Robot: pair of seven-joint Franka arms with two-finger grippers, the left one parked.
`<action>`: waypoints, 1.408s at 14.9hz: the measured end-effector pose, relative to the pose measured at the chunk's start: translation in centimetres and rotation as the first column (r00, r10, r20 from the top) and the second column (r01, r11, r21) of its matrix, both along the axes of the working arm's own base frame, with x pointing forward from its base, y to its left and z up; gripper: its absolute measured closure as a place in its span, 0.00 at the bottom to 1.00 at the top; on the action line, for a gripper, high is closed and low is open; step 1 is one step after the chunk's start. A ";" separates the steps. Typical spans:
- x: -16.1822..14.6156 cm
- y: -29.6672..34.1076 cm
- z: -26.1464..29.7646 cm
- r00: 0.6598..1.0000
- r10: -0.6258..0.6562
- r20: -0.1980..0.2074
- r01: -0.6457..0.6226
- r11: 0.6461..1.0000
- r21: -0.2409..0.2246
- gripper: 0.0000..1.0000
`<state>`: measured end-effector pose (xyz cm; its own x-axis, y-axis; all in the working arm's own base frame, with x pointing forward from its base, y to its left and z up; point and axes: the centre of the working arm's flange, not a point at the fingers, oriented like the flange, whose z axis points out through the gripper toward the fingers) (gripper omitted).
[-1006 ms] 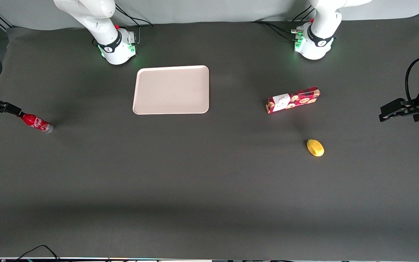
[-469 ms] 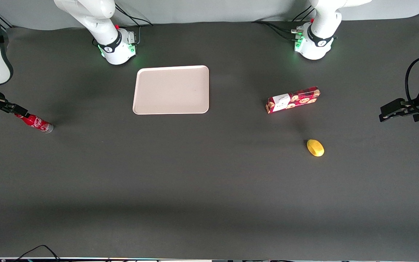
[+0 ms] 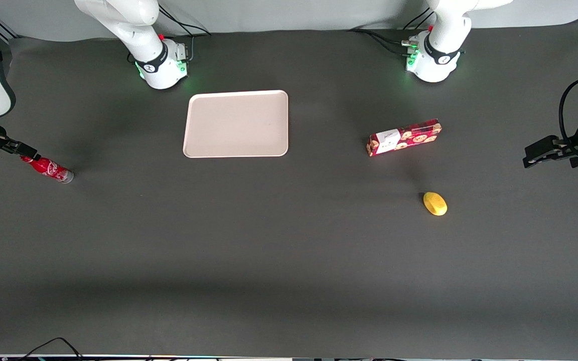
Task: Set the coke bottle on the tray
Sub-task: 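Close the right gripper around the bottle's cap end, then lift the bottle and carry it toward the white tray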
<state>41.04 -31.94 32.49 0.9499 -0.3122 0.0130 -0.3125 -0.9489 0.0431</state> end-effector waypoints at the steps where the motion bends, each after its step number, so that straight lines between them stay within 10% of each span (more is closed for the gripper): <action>1: 0.0 0.0 0.0 1.000 -0.005 0.004 0.005 1.000 0.004 0.01; 6: 0.4 0.2 -0.8 0.999 -0.032 0.024 0.031 0.999 0.021 0.23; 10: 0.5 0.2 -1.0 0.999 -0.030 0.023 0.030 0.999 0.021 0.65; 21: 5.0 1.3 7.3 0.999 0.045 0.000 -0.044 0.997 0.058 0.67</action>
